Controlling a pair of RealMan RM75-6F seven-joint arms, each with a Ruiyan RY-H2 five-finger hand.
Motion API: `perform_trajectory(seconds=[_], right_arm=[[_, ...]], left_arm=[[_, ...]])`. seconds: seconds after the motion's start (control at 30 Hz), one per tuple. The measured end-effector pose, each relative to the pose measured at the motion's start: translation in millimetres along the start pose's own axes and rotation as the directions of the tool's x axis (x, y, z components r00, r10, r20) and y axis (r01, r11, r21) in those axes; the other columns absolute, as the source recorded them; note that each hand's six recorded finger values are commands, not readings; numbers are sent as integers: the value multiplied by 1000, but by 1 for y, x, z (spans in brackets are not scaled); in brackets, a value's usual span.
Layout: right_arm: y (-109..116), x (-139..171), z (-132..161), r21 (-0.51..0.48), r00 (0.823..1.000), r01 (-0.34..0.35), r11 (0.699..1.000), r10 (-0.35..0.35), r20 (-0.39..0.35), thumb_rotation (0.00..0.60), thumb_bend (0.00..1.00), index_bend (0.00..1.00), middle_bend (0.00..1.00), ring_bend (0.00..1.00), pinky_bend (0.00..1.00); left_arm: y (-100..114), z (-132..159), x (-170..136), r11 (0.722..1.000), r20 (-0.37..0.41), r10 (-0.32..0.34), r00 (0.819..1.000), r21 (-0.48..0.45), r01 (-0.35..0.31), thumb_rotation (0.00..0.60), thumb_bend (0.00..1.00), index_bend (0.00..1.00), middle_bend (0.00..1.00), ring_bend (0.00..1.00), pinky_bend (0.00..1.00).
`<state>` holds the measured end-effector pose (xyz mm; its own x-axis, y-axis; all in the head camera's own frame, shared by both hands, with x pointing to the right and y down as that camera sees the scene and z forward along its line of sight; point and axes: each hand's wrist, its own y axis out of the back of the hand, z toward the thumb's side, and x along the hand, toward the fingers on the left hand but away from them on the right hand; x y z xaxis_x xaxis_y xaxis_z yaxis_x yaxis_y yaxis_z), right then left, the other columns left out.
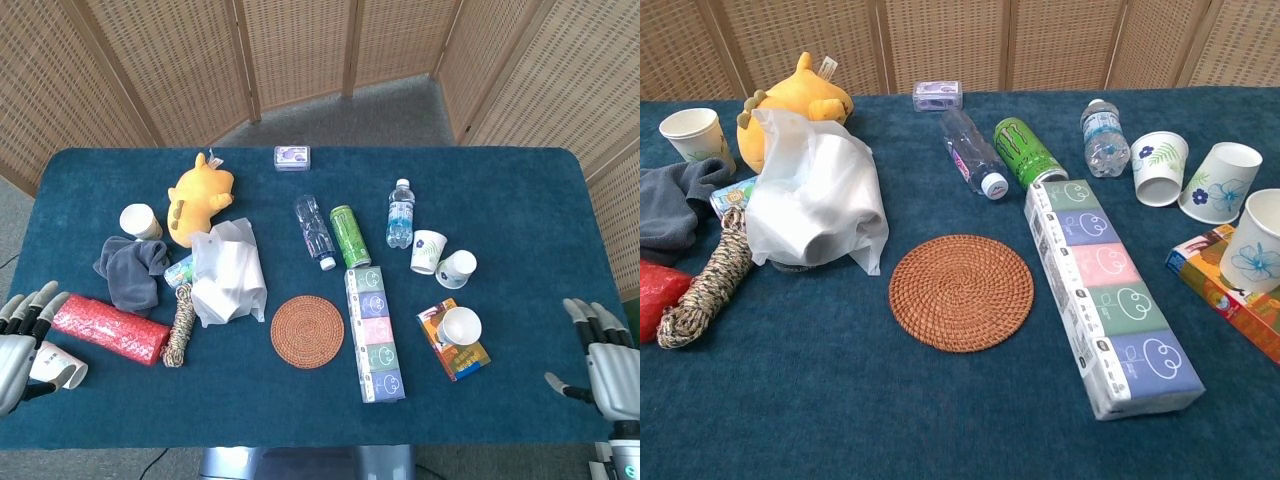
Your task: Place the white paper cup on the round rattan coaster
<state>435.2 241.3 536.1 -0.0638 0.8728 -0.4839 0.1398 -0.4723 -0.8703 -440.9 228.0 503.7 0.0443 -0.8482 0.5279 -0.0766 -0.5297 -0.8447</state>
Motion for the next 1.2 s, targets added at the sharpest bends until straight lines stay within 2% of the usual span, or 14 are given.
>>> perform_trajectory(seconds=[0.3, 0.53, 0.9, 1.0, 1.07, 1.2], right_arm=[[-29, -19, 18, -20, 993, -111, 994, 110, -41, 600, 0, 0, 0, 0, 194], [-36, -41, 28, -4, 989, -143, 990, 142, -50, 600, 0, 0, 0, 0, 211], [-57, -58, 62, -9, 972, -211, 978, 209, -104, 600, 0, 0, 3, 0, 251], [-63, -63, 67, -6, 969, -225, 974, 223, -104, 600, 0, 1, 41, 10, 264], [-67, -67, 70, -5, 968, -230, 973, 228, -105, 600, 0, 13, 100, 44, 271], [-71, -70, 73, 2, 968, -229, 973, 228, -107, 600, 12, 86, 199, 120, 286]], left_arm=[[1, 0, -3, 1000, 0, -5, 1000, -10, 5, 600, 275, 0, 0, 0, 0], [1, 2, -4, 1000, 11, -10, 1000, -13, 10, 600, 274, 0, 0, 0, 0], [-5, 2, -3, 999, 9, -31, 999, -11, 31, 600, 274, 0, 0, 0, 0], [-4, 0, -3, 999, 2, -32, 999, -14, 32, 600, 275, 0, 0, 0, 0], [-4, -1, -2, 999, -1, -32, 999, -15, 32, 600, 274, 0, 0, 0, 0], [-3, -2, -2, 999, -5, -30, 1000, -19, 30, 600, 274, 0, 0, 0, 0]])
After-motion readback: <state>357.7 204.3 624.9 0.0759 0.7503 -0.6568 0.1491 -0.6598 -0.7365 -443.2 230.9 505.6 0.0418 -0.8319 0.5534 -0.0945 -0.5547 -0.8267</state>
